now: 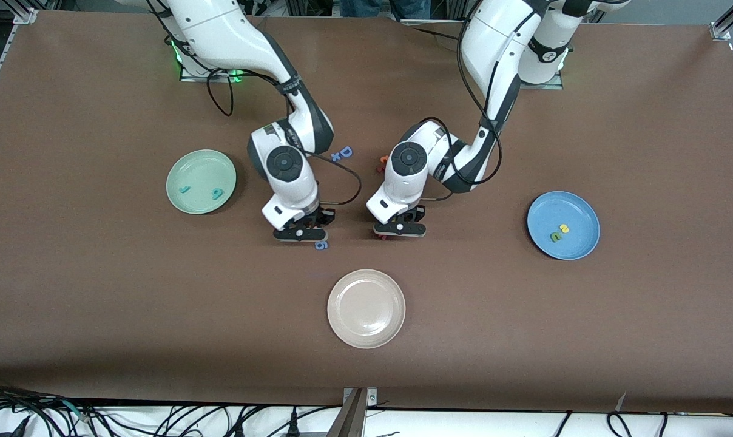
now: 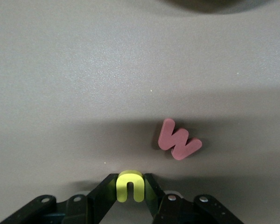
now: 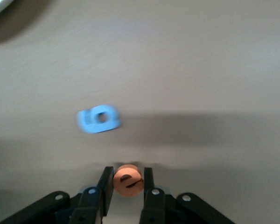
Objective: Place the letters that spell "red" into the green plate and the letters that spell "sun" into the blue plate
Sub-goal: 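Carry the yellow u and orange e to the blue and green plates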
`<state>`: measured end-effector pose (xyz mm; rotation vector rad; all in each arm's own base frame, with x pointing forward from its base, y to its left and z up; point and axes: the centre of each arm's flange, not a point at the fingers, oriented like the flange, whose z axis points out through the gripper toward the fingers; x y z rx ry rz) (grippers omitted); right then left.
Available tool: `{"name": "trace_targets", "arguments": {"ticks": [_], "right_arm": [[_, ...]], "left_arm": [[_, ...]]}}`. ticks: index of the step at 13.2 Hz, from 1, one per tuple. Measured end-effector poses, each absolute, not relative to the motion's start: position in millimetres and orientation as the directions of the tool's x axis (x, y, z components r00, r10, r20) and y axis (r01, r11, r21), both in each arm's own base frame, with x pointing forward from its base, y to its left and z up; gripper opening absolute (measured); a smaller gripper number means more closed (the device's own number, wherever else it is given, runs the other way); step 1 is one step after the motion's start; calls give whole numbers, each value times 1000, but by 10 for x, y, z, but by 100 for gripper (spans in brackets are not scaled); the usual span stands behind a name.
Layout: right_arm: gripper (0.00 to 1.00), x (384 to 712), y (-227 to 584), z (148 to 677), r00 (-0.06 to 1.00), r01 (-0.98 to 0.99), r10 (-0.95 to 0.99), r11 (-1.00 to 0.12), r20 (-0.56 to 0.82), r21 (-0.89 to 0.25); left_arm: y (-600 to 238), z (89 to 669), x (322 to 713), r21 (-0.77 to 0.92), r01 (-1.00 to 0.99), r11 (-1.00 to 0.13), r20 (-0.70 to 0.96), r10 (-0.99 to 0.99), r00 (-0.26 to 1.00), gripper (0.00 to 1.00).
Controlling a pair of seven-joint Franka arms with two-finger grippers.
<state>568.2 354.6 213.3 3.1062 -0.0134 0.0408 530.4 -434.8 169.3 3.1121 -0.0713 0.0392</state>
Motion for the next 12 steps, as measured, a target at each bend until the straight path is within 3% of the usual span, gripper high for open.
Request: {"name": "trace_targets", "arguments": {"ticks": [3, 5, 8, 12], "right_arm": [[30, 5966, 2682, 2523, 998, -36, -42, -991, -45, 127], [30, 5974, 2127, 2537, 993, -81, -95, -983, -76, 163], [30, 5706, 1570, 2407, 976, -138, -167, -972, -143, 190], [30, 5271, 865, 2243, 953, -104, -153, -976, -261, 191]], "left_arm": [[-3991, 1729, 5580, -17, -187, -982, 49, -188, 981, 32], [-3441, 1856, 5895, -50, -307, -950, 27, -309, 951, 32], [-2394, 2231, 6249, -62, -473, -879, -82, -468, 880, 32], [-1072, 2560, 6327, -2, -602, -799, -115, -598, 793, 32]]}}
